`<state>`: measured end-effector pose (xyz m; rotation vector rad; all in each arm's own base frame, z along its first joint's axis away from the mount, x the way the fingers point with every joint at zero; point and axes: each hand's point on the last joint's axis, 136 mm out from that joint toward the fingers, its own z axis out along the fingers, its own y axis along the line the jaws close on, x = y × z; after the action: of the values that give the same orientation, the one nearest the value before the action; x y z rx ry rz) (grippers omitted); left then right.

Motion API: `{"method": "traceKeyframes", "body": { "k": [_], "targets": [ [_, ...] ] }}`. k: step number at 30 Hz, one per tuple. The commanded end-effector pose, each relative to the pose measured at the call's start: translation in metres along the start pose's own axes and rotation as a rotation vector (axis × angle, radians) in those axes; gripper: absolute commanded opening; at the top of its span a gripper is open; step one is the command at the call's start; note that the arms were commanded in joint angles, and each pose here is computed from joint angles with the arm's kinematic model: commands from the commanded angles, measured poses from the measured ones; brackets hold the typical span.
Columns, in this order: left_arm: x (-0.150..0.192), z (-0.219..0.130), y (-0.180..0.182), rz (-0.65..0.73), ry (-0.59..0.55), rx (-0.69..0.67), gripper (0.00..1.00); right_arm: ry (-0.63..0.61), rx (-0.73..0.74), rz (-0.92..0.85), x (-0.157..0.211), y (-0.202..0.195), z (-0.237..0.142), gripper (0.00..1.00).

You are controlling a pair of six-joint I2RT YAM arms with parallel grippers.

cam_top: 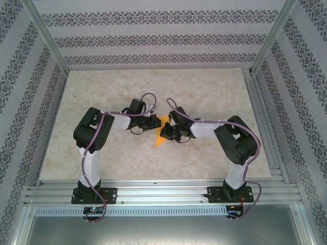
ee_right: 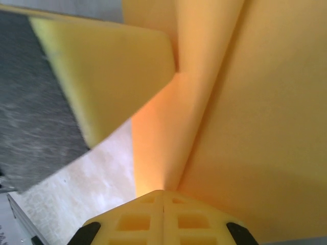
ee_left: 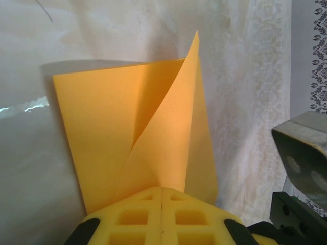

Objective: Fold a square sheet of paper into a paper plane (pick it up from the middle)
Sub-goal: Fourth fold the wing at the center of the table.

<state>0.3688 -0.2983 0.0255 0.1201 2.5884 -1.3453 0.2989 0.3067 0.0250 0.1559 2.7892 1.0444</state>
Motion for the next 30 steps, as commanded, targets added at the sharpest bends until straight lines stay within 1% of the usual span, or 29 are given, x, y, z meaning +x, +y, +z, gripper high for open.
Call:
{"method": "traceKeyframes", "body": {
  "k": [1, 5, 8, 11, 13, 15, 16, 19, 22, 25, 30],
  "targets": [
    [0.015, 0.008, 0.032, -0.052, 0.022, -0.096, 0.03, -0.036, -0.062, -0.022, -0.007, 0.023, -0.008, 0.04],
    [0.015, 0.008, 0.033, -0.055, 0.023, -0.096, 0.03, -0.003, -0.064, -0.007, -0.005, 0.017, 0.004, 0.04],
    [0.014, 0.008, 0.032, -0.053, 0.02, -0.095, 0.03, 0.013, -0.036, 0.01, -0.003, 0.007, 0.013, 0.04],
    [0.015, 0.008, 0.032, -0.054, 0.023, -0.093, 0.03, 0.028, 0.034, 0.019, 0.003, -0.011, 0.018, 0.04],
    [0.015, 0.008, 0.032, -0.053, 0.021, -0.095, 0.03, 0.038, 0.097, 0.022, 0.008, -0.025, 0.016, 0.04],
    [0.014, 0.008, 0.031, -0.051, 0.021, -0.095, 0.03, 0.04, 0.127, 0.022, 0.011, -0.031, 0.013, 0.03],
    [0.014, 0.008, 0.032, -0.053, 0.021, -0.095, 0.03, 0.041, 0.12, 0.016, 0.01, -0.029, 0.012, 0.03],
    [0.014, 0.008, 0.032, -0.053, 0.021, -0.095, 0.03, 0.021, 0.043, -0.017, 0.0, -0.002, 0.004, 0.04],
    [0.015, 0.008, 0.032, -0.053, 0.021, -0.096, 0.03, -0.025, -0.019, -0.039, -0.016, 0.02, -0.009, 0.04],
    [0.015, 0.008, 0.032, -0.054, 0.021, -0.095, 0.03, -0.07, -0.009, -0.026, -0.031, 0.015, -0.019, 0.04],
    [0.014, 0.008, 0.032, -0.053, 0.023, -0.091, 0.03, -0.078, -0.021, -0.007, -0.041, 0.01, -0.016, 0.04]
  ]
}}
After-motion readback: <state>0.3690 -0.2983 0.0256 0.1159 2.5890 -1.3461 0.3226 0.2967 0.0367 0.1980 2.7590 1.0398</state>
